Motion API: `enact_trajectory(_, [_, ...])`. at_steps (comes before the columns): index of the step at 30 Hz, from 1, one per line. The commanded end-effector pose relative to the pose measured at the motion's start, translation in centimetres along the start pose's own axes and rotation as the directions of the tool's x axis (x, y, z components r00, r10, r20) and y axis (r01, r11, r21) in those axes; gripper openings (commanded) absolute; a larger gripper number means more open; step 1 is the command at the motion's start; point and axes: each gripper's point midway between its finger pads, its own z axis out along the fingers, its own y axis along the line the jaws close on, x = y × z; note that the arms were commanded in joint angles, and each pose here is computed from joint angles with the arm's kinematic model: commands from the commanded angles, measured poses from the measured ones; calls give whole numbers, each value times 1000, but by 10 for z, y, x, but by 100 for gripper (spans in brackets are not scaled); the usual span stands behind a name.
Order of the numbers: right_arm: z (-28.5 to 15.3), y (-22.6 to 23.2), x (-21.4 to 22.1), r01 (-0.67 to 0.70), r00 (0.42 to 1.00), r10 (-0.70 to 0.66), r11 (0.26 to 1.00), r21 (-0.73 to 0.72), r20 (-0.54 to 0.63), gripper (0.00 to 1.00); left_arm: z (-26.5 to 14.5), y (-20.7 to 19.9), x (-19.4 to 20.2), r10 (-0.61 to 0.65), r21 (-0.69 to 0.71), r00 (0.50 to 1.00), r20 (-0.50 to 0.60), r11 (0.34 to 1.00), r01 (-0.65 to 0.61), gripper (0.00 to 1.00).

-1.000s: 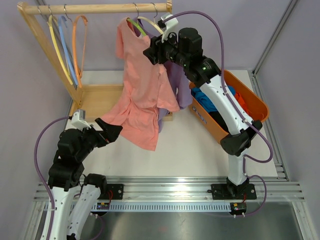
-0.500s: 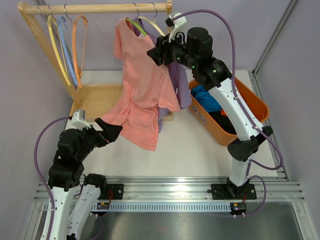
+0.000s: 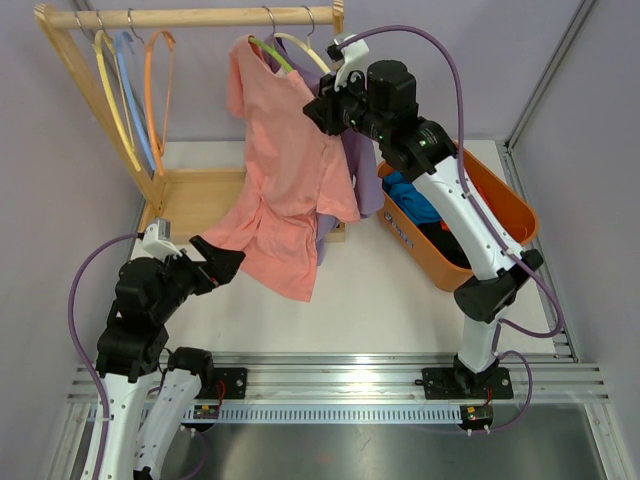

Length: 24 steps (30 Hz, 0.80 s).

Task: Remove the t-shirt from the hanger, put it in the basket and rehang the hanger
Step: Grab a hanger with a tshirt on it with the right arm

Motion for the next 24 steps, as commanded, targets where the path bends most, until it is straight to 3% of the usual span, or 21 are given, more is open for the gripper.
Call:
enact_trajectory(1, [2,2,-14,9,999,-9,1000,5,47,16,1,-6,-10,1,23,999,44,1000,-2,99])
enact_trajectory(3, [1,1,-18,10,998,-11,1000,9,57,0,2,-6,-10,1,22,999,41,1000,-2,99])
enact_trajectory(8, [-8,8,-37,11,994,-10,1000,-11,107,0,3,-6,-11,6,22,999,41,1000,-7,99])
enact_trajectory(17, [-34,22,-107,9,955,12,998,-68,297,0,1,-3,-9,4,17,999,45,1000,-5,99])
enact_trajectory(24, [-40,24,-113,8,949,19,996,-86,315,0,-2,-2,-7,3,15,999,49,1000,-4,99])
